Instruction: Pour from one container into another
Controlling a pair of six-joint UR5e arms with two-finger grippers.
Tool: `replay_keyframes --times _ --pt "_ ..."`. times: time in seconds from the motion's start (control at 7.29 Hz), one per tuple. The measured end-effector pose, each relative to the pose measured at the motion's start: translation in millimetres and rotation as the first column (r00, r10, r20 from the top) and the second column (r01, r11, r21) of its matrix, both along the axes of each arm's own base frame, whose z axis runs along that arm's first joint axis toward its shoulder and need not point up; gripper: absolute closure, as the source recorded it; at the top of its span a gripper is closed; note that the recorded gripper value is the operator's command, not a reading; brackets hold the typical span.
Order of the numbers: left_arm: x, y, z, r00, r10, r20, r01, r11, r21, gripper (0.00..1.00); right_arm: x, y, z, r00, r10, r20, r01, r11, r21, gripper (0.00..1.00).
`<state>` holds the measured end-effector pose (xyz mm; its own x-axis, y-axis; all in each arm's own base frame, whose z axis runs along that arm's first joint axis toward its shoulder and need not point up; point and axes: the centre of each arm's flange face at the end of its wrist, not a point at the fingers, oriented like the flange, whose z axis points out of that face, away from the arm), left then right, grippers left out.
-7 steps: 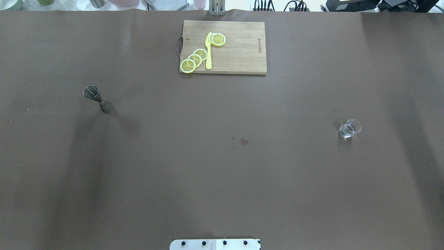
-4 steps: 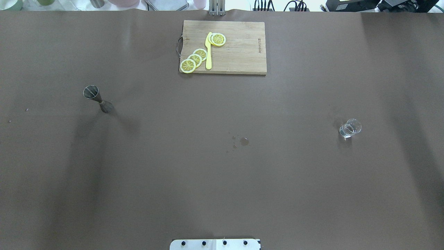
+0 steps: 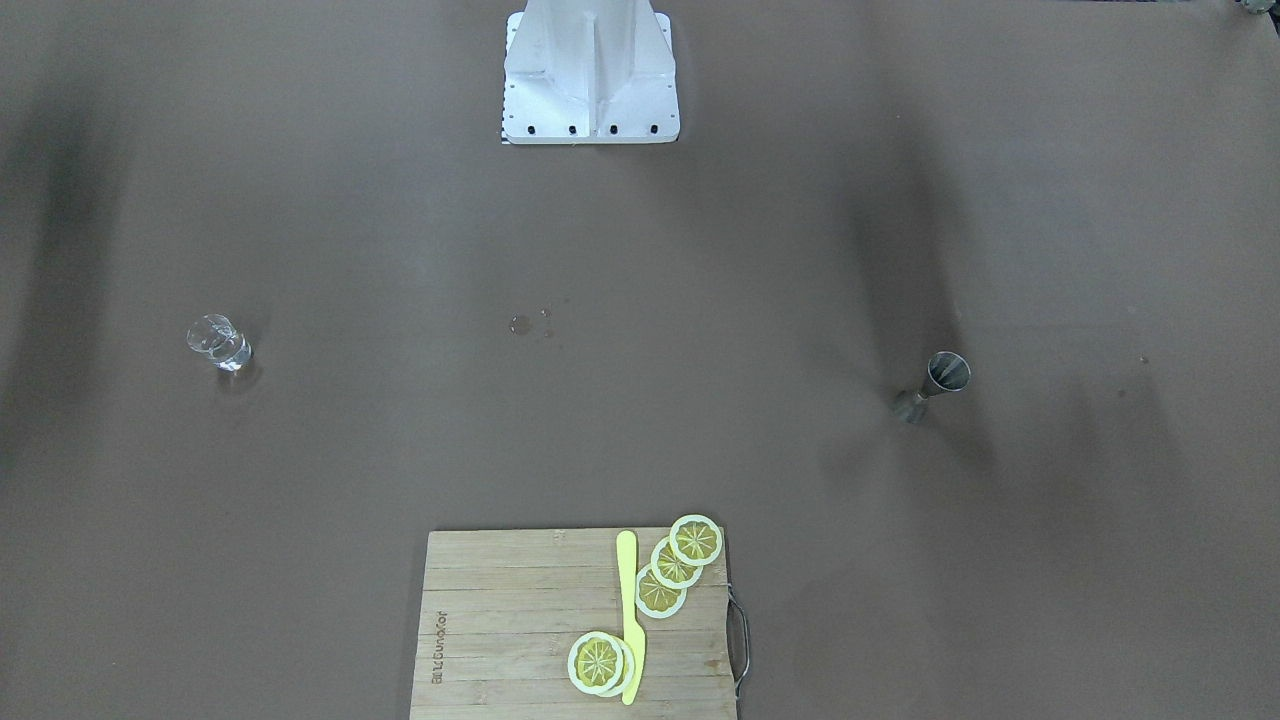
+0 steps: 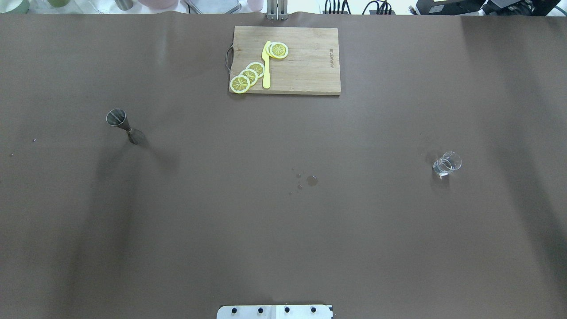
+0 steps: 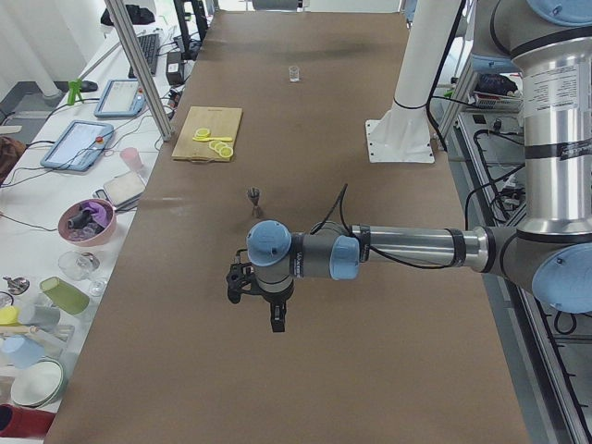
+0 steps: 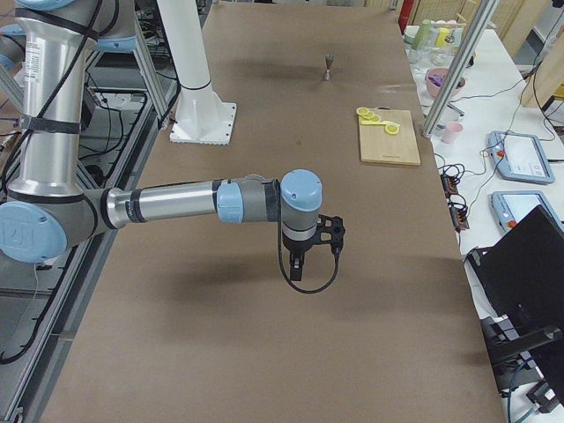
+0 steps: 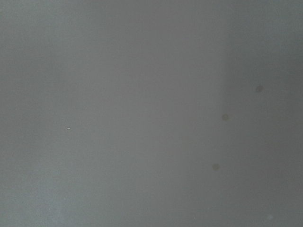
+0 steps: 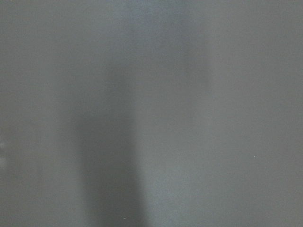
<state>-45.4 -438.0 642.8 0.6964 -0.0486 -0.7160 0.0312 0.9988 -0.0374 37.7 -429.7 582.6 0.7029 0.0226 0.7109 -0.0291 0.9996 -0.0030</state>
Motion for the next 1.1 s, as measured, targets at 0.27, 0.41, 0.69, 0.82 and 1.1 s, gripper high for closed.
replay_keyframes --times 0.27,0.41,0.69,0.82,1.1 --pt "0.1 -2.4 -3.8 1.000 -0.001 -0.001 0.001 1.000 0.005 0.01 -15.0 7.2 -12.8 0.999 -0.021 0.030 0.021 1.000 0.010 0.00" --pt "0.2 -2.8 -5.8 1.000 -0.002 -0.001 0.002 1.000 0.006 0.01 -22.8 13.4 -17.6 0.999 -0.031 0.038 0.030 0.999 0.022 0.00" --pt "2.4 -5.0 -22.1 1.000 -0.016 -0.024 0.016 1.000 0.010 0.01 -43.6 33.1 -17.5 0.998 -0.012 0.058 0.008 0.998 0.067 0.00" --pt "10.2 -7.5 -39.3 0.998 -0.044 -0.053 0.043 0.999 -0.012 0.01 -55.1 39.8 -18.3 0.998 -0.008 0.069 0.002 0.997 0.081 0.00" --pt "63.6 -15.3 -92.1 0.994 -0.076 -0.078 0.070 0.994 -0.083 0.01 -72.4 46.4 -24.4 0.995 -0.010 0.094 -0.001 0.993 0.118 0.00"
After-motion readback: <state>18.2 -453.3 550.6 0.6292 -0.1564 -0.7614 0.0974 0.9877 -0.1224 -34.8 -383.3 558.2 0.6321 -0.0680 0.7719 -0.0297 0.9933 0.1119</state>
